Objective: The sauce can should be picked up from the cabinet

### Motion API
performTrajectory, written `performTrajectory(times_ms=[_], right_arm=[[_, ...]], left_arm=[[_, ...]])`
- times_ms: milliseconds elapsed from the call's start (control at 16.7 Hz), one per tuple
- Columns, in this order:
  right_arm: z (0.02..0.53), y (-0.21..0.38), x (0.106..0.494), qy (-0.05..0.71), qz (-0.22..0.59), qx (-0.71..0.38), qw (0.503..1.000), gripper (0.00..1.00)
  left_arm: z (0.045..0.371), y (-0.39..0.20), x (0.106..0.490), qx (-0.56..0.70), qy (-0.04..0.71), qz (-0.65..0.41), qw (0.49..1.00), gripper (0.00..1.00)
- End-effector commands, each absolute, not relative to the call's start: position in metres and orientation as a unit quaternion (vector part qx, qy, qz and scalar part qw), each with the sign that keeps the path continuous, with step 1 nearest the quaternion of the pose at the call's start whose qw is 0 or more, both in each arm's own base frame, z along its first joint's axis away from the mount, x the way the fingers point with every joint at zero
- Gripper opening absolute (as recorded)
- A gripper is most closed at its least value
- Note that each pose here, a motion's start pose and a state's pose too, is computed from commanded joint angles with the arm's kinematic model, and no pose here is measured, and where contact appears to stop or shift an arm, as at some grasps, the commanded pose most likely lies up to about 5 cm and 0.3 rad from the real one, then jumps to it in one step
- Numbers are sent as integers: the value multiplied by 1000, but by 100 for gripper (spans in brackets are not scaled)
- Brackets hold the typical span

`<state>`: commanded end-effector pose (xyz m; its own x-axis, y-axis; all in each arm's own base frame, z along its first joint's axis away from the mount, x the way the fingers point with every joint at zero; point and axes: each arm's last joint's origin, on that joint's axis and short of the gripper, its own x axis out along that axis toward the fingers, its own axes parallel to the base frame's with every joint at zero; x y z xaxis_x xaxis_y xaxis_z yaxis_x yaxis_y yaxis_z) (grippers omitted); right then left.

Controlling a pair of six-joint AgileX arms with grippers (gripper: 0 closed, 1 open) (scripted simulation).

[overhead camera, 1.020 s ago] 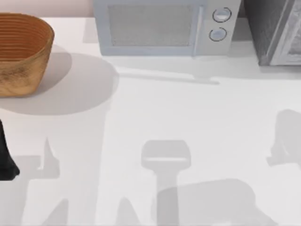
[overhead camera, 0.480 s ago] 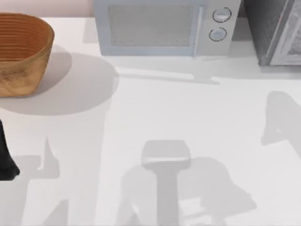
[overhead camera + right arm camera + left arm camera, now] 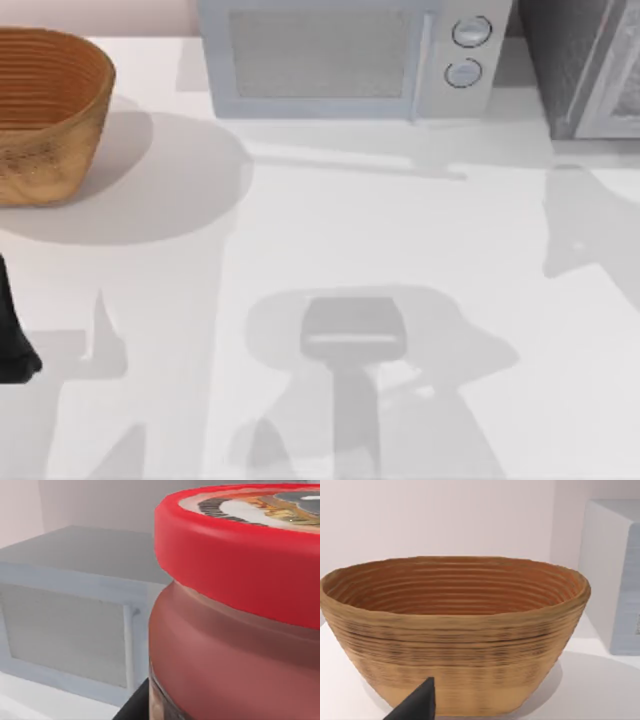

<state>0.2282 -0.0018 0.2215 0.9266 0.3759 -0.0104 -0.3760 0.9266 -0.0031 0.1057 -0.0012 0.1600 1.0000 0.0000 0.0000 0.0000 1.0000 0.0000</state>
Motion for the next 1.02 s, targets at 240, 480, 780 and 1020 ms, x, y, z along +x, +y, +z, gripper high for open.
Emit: performTrajectory(times_ms=[240,480,780,1020], right_arm=[[213,-5,255,9,218,-1,976,0],[203,-10,282,2,241,-3,971,0],[179,-15,312,5,275,-1,961,0],[153,-18,334,8,307,1,952,0]], left_arm=[[160,-1,106,0,0,0,1000,100],[160,-1,106,0,0,0,1000,100],[160,-1,106,0,0,0,1000,100],[160,-1,106,0,0,0,1000,100]])
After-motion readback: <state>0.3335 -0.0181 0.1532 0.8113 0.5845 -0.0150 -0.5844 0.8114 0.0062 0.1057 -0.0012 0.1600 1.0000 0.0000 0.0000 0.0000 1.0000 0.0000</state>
